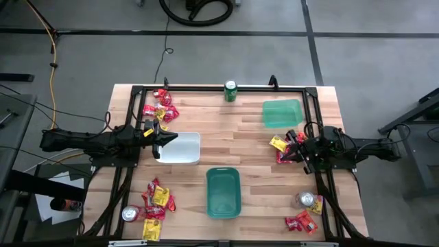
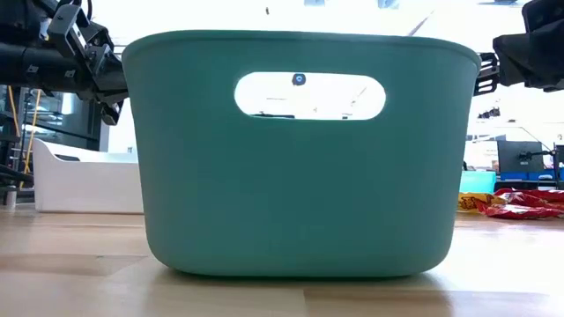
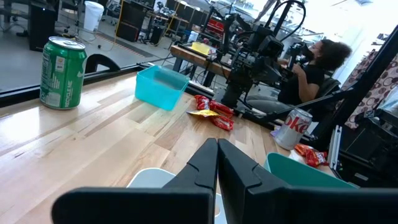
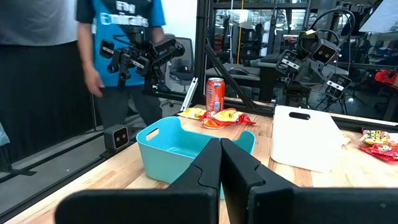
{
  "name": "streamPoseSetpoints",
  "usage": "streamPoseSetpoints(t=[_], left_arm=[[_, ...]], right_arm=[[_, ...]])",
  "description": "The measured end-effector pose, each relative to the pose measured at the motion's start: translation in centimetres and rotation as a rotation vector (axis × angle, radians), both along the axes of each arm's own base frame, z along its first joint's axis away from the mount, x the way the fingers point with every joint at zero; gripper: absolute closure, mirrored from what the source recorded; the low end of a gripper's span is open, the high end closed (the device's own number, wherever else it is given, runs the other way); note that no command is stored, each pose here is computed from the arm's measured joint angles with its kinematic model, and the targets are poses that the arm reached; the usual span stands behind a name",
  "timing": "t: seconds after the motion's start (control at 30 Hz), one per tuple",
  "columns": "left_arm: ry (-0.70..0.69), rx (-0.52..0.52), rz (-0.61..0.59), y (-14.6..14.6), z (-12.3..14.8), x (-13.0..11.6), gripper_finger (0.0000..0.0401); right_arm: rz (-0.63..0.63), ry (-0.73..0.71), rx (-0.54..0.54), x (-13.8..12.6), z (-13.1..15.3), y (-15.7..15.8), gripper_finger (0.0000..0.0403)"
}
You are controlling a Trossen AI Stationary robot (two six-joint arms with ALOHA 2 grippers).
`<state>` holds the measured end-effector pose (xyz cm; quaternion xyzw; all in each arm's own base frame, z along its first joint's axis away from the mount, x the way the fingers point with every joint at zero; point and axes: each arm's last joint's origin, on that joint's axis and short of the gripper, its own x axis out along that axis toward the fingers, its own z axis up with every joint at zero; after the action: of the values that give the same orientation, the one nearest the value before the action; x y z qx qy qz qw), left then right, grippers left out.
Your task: Sort candy
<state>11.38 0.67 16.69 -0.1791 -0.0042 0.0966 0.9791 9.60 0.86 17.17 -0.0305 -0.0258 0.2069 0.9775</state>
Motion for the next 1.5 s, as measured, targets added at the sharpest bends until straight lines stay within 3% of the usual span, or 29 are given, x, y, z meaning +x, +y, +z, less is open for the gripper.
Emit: streamPoseSetpoints(t=[0.6,0.8,1.03,1.17,1.33,1.5], left_arm=[[-0.037,-0.012,0.0,0.0,0.3,0.0,0.0401],[-0.198,-0.263,-0.013,0.0,1.4,-0.1,0.0401],[-0.463,-0.535,0.236,0.8,2.9,-0.5,0.0401],[-0.522,-0.508,0.275,0.9,6.0,0.3,0.0401],[-0.35,-0.288,0.314,1.0,11.1,4.2,0.04],[0.073,-0.208,0.447,2.9,14.6,7.0,0.0369]], right_arm=[[0.0,0.0,0.0,0.0,0.0,0.0,0.0402],[0.0,0.0,0.0,0.0,0.0,0.0,0.0402],[0.0,0.0,0.0,0.0,0.0,0.0,0.0402],[0.0,0.0,0.0,0.0,0.0,0.0,0.0402],[0.0,0.001,0.0,0.0,0.0,0.0,0.0402],[0.0,0.001,0.0,0.0,0.0,0.0,0.0402]])
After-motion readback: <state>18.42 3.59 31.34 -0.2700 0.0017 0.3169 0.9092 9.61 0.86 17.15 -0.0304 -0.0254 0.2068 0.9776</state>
